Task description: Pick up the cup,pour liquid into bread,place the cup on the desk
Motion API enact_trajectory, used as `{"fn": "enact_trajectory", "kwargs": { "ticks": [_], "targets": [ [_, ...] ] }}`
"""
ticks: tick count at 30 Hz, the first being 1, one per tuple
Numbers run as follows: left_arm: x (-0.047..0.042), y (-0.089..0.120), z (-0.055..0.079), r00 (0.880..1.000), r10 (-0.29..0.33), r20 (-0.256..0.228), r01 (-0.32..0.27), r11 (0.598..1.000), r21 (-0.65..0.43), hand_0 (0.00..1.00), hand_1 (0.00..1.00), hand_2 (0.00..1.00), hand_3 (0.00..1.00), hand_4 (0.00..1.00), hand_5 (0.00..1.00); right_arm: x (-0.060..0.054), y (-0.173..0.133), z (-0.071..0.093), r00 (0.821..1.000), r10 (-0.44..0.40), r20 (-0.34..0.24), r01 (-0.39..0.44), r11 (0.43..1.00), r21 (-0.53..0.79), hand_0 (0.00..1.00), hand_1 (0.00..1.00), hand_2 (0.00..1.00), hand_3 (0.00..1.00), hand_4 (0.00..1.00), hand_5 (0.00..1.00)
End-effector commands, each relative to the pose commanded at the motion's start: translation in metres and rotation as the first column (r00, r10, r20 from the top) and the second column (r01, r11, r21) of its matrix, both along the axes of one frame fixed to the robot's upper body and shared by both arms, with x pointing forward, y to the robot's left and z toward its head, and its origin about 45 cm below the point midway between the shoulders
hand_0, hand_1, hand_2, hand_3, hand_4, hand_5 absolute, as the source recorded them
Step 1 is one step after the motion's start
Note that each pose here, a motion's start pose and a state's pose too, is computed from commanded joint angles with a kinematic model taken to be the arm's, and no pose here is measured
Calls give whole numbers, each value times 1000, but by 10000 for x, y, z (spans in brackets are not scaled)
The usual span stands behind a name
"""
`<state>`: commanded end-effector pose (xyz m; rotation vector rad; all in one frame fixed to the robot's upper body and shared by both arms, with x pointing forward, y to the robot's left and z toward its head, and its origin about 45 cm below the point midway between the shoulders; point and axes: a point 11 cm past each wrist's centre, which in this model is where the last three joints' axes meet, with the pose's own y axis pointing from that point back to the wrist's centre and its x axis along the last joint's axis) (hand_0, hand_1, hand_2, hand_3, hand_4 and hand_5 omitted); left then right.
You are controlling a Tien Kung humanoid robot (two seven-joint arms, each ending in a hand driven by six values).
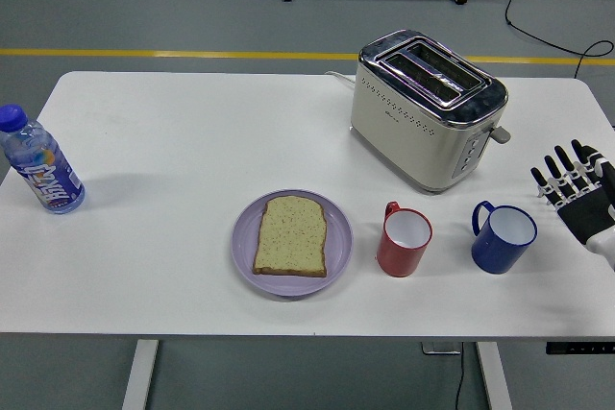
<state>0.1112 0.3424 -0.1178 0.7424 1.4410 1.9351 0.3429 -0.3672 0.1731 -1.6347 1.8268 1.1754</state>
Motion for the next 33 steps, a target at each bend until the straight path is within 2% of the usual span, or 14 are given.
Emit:
{"fn": "enact_trajectory", "kwargs": {
  "ticks": [8, 9, 14, 15, 25, 33],
  "targets": [
    [1, -9, -2, 1000, 2, 1, -2, 1000, -3, 690, 756, 773, 611, 396, 998, -4, -22, -32, 1000, 2, 2, -2, 1000, -13, 661, 546, 603, 599, 583, 212],
    [2, -11, -2, 1000, 1, 1, -1, 1000, -3, 690, 756, 773, 611, 396, 998, -2, -24, -37, 1000, 1, 4, -1, 1000, -14, 669, 549, 602, 600, 594, 243],
    [4, -15, -3, 1000, 0, 1, 0, 1000, -4, 690, 756, 773, 611, 396, 998, 12, -41, -48, 999, -30, 39, 30, 1000, 5, 669, 549, 602, 600, 594, 243],
    [5, -15, -2, 1000, 0, 1, 0, 1000, -4, 690, 756, 773, 611, 396, 998, 12, -42, -53, 998, -35, 45, 35, 999, 4, 665, 551, 601, 599, 586, 213],
    [19, -8, 3, 1000, -3, 4, 3, 1000, -3, 690, 756, 773, 611, 396, 998, 40, -5, -112, 994, -69, 80, 73, 996, -55, 658, 550, 599, 593, 578, 197],
    [15, -9, 2, 1000, -5, 3, 5, 1000, -3, 690, 756, 773, 611, 396, 998, 32, -49, -153, 990, -119, 81, 124, 991, -58, 655, 553, 594, 586, 570, 179]
  ]
}}
